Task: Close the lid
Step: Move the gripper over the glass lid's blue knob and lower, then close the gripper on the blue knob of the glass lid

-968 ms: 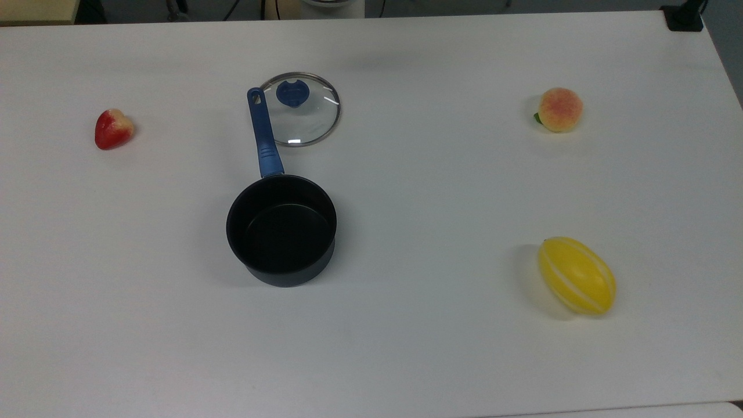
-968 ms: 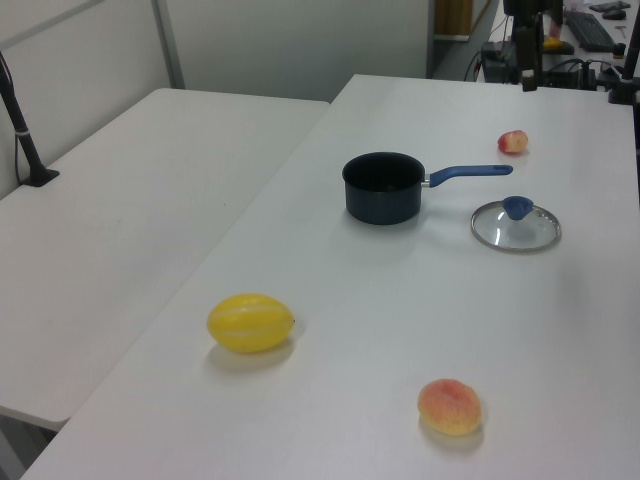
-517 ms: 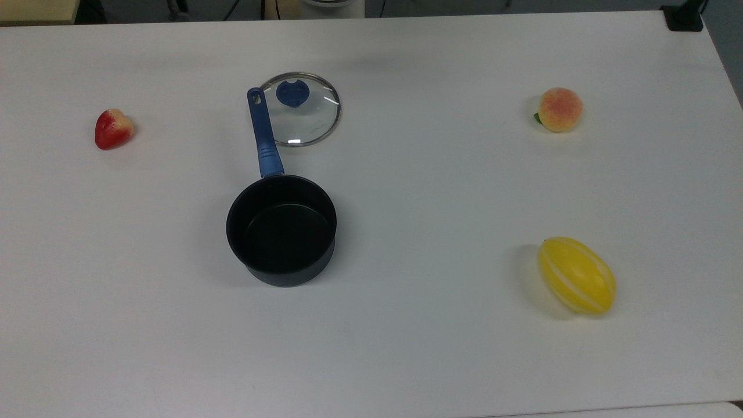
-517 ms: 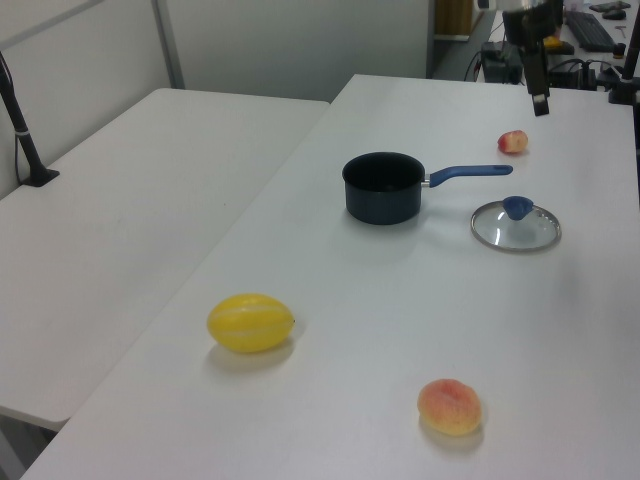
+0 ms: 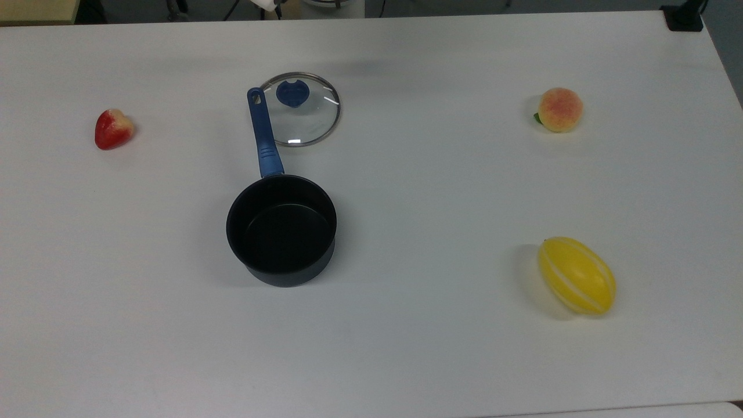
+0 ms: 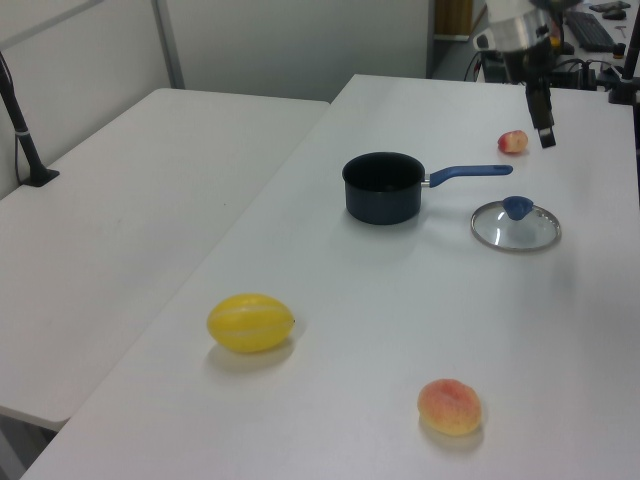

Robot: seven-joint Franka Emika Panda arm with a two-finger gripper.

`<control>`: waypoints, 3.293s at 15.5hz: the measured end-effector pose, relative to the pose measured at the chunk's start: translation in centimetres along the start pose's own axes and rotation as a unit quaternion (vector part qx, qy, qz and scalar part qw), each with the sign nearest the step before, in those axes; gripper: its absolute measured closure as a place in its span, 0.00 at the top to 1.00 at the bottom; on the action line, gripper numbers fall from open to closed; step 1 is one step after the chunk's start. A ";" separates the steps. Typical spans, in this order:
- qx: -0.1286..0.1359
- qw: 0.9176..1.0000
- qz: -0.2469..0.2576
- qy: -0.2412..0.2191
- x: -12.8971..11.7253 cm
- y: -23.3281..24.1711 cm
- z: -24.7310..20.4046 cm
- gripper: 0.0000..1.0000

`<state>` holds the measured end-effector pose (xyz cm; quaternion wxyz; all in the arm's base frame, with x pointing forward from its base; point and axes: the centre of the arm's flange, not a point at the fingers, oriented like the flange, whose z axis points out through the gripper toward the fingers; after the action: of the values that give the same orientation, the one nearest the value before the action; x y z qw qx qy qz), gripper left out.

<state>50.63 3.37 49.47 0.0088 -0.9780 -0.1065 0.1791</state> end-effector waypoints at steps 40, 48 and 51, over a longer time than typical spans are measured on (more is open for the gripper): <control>-0.114 0.982 0.047 0.144 3.4 1.9 15.2 0.74; -0.116 0.982 0.047 0.145 3.5 1.9 15.1 0.65; -0.117 0.982 0.046 0.143 3.4 1.9 15.2 0.65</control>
<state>48.82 1.96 33.99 -0.0984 -0.9917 -0.0793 0.0241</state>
